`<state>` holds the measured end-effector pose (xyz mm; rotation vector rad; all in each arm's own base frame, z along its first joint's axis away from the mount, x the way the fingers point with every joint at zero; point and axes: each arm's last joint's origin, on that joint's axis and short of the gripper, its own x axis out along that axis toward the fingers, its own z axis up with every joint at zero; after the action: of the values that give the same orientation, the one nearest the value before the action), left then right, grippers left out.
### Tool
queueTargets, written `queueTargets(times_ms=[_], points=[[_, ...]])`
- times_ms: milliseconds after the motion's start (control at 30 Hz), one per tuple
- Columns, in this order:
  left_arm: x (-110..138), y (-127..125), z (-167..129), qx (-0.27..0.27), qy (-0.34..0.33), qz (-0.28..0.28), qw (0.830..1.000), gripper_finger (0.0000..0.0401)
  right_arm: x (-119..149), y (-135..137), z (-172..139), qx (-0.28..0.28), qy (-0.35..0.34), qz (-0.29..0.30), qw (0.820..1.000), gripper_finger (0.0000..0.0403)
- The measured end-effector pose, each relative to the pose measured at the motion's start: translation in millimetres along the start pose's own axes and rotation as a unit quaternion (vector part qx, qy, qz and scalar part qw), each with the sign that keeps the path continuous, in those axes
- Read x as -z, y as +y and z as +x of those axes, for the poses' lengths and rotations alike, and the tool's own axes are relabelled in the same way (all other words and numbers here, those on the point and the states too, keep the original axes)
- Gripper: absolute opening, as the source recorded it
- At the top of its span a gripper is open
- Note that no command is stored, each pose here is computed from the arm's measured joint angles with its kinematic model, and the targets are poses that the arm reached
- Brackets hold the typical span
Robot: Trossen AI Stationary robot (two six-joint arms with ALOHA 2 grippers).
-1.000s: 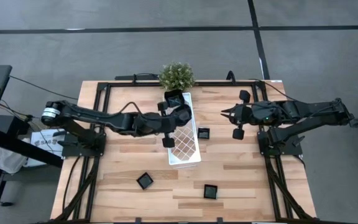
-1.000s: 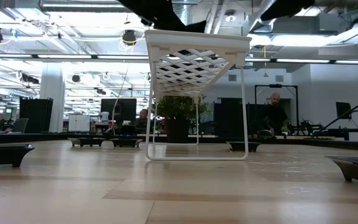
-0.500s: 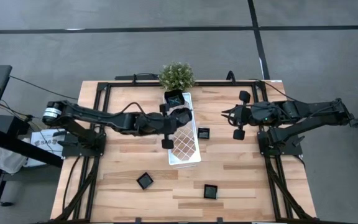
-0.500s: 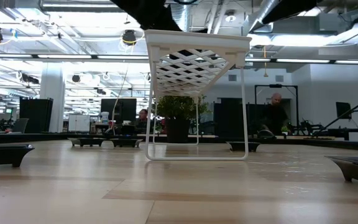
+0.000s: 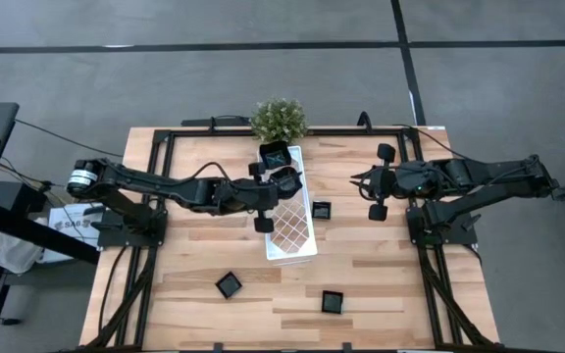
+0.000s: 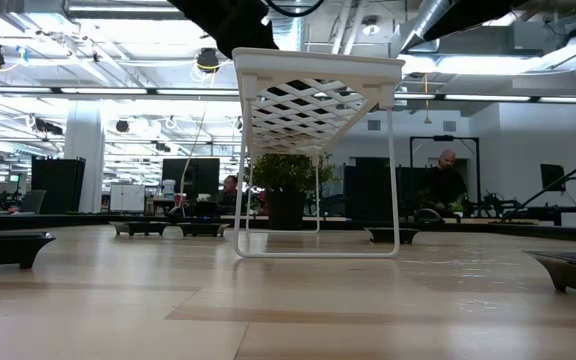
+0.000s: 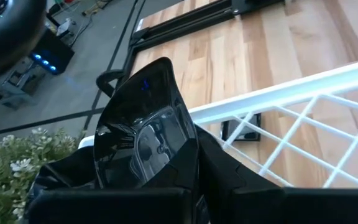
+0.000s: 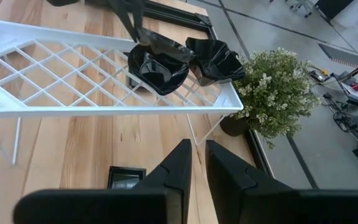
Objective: Pick & Place Mini shaped plates
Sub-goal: Stack the leaf-shaped plate on the other leaf-shaped plate on the shelf
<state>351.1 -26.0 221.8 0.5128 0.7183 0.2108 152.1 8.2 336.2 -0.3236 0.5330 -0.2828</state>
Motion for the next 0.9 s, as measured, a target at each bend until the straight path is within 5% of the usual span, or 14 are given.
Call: queueTargets(times_ms=[300, 900], points=[[-0.1, -0.1, -0.1, 0.001, 0.000, 0.000, 1.000, 0.0031, 0.0, 0.0, 0.0, 0.001, 0.000, 0.000, 1.000, 0.0042], [-1.2, 0.6, -2.8, 0.000, -0.005, -0.004, 1.000, 0.0142, 0.0, 0.0, 0.0, 0.000, 0.000, 0.001, 1.000, 0.0042]])
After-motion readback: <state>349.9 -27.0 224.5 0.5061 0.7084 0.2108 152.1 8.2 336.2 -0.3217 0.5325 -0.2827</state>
